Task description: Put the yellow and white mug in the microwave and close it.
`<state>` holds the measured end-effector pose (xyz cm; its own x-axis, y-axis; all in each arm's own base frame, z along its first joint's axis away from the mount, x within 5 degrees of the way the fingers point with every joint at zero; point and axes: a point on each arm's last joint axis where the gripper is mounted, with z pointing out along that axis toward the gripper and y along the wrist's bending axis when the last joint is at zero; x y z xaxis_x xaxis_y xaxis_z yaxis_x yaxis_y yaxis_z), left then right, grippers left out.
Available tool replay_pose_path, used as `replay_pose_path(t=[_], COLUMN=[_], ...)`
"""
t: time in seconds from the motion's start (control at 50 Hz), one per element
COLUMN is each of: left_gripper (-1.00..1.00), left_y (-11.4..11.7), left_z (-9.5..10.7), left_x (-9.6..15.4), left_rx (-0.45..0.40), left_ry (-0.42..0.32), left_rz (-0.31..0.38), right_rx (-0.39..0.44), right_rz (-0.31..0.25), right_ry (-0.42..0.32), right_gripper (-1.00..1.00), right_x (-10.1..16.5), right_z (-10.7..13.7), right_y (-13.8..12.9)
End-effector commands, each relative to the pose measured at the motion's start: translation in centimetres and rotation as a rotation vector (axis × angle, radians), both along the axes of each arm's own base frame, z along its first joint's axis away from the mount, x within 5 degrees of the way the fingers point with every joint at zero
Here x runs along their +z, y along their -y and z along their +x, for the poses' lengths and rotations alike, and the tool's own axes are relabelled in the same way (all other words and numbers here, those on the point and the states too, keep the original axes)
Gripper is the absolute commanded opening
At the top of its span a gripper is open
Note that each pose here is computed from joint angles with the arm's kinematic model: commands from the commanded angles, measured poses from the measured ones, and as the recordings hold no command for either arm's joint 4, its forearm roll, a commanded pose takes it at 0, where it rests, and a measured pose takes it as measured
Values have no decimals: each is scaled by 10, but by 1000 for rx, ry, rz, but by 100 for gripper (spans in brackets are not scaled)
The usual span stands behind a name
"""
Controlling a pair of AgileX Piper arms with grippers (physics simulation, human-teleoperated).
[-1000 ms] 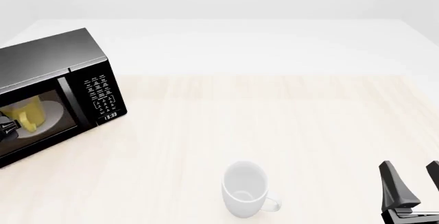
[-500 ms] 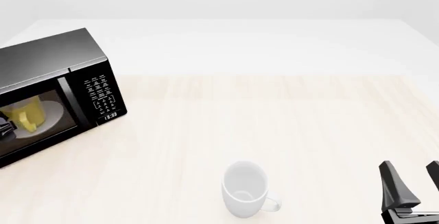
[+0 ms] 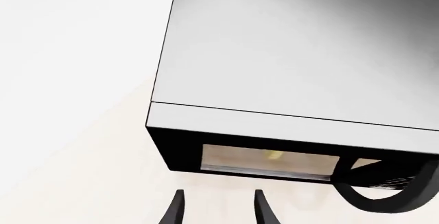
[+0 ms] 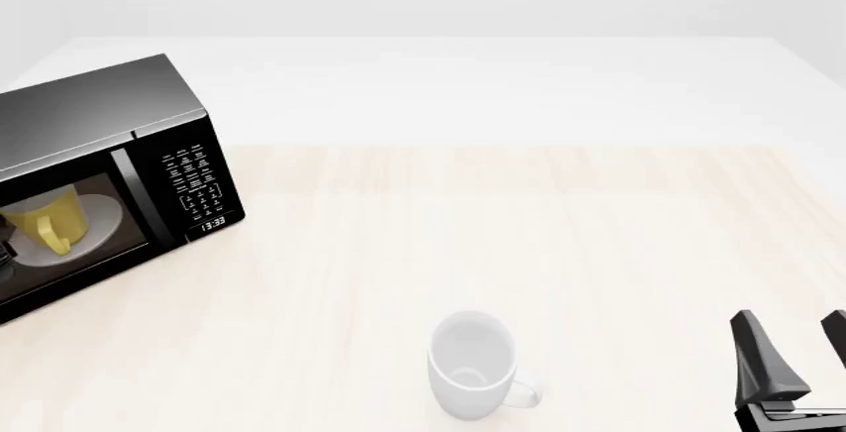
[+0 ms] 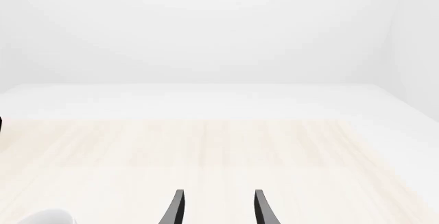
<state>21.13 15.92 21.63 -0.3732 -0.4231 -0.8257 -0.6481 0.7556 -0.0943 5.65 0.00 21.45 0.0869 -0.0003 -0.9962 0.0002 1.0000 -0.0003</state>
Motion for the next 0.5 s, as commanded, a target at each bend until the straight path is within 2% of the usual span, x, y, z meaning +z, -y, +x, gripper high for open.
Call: replay_pose_path(t=[0.02, 0.5], left_gripper=[100, 100], left_y=[17, 51], left_z=[-14, -50], left_x=[18, 55], left_rx=[-18, -42], left_ry=[42, 134], left_rz=[27, 70], right_rx=[0, 0], right_rz=[0, 0], right_ry=[0, 0], right_gripper=[100, 100], right_x=[0, 0], right_z=[0, 0], right_y=[0, 0])
